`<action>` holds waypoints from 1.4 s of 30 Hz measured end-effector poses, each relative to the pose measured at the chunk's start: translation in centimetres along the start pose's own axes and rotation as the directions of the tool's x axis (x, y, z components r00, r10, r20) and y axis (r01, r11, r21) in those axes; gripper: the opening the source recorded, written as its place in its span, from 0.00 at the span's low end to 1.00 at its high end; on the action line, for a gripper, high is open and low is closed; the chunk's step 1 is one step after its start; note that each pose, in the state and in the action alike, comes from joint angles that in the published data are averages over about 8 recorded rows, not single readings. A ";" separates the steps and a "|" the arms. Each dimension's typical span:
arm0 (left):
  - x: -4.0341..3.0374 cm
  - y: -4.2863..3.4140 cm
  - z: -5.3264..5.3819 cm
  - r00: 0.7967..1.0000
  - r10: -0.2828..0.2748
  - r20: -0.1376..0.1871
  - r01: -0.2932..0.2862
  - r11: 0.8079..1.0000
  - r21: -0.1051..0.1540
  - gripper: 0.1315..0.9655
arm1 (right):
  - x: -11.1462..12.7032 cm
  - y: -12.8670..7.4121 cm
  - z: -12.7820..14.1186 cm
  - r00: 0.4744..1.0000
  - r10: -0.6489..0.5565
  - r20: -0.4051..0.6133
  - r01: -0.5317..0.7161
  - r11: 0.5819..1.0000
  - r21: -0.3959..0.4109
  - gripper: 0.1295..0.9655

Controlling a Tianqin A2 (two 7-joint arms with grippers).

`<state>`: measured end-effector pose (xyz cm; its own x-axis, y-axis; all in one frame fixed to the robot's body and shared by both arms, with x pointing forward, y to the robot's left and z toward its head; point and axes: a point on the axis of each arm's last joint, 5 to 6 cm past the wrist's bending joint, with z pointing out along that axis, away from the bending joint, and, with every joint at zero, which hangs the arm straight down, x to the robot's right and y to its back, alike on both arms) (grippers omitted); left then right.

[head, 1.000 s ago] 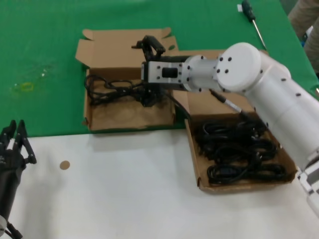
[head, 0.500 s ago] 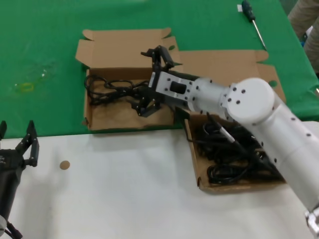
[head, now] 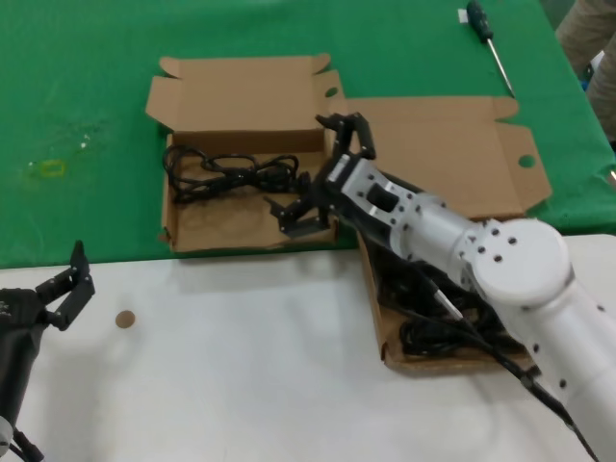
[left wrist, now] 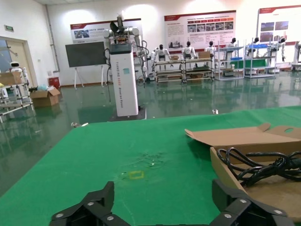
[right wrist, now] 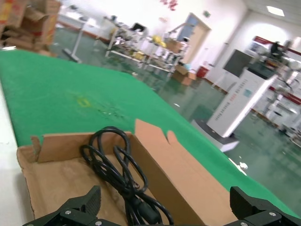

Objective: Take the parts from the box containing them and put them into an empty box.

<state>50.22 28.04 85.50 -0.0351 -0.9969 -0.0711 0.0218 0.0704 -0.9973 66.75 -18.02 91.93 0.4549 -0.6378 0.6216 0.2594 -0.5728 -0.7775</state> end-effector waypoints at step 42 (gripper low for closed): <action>0.00 0.00 0.0 1.000 -0.001 0.000 0.001 1.000 0.000 1.00 | -4.7 6.4 -16.4 0.736 0.503 -0.453 -0.535 0.842 0.065 1.00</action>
<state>50.22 28.04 85.50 -0.0351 -0.9969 -0.0706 0.0218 0.0698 -0.9973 52.29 -27.16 85.64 0.0797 -0.9908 0.1096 0.0305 -0.1075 -0.9937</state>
